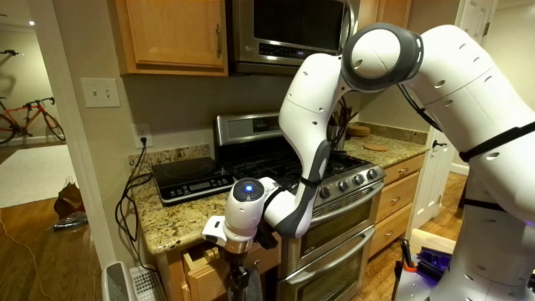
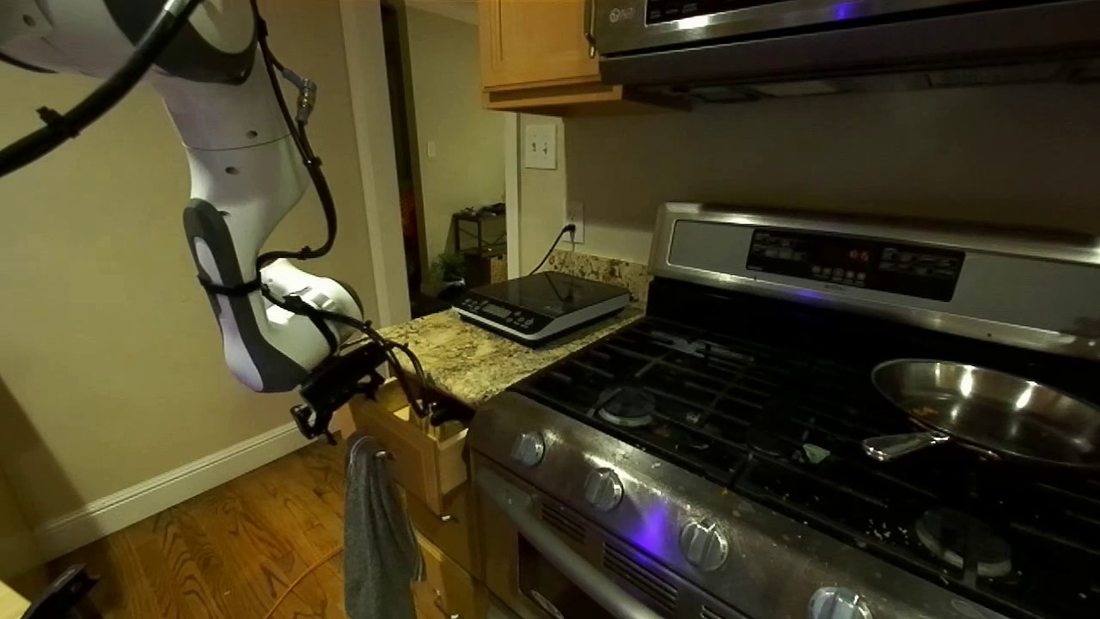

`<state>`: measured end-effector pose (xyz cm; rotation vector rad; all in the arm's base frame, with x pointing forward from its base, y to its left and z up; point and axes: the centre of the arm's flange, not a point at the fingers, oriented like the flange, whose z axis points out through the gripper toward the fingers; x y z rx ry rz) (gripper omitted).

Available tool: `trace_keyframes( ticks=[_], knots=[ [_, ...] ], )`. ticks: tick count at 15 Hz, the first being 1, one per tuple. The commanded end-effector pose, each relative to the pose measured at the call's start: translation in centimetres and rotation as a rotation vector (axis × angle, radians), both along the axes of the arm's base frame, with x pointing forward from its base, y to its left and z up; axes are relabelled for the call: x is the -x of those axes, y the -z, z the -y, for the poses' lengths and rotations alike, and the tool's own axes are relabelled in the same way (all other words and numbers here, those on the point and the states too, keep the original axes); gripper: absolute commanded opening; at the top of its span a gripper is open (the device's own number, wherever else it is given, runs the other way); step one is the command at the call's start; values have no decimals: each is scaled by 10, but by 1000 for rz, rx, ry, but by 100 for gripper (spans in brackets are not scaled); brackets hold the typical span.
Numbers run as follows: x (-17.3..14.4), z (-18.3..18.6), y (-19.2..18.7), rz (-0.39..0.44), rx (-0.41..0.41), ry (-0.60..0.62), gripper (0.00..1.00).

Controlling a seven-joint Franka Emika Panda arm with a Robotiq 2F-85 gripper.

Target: Open the topmost drawer on the left

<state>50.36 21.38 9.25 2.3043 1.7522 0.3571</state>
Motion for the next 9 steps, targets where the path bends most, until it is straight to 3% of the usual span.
trace_keyframes(
  ticks=[1,9],
  knots=[
    [32,-5,-21,-133,-53,-32,100],
    [70,-18,-44,-343,-106,-105,100]
  ],
)
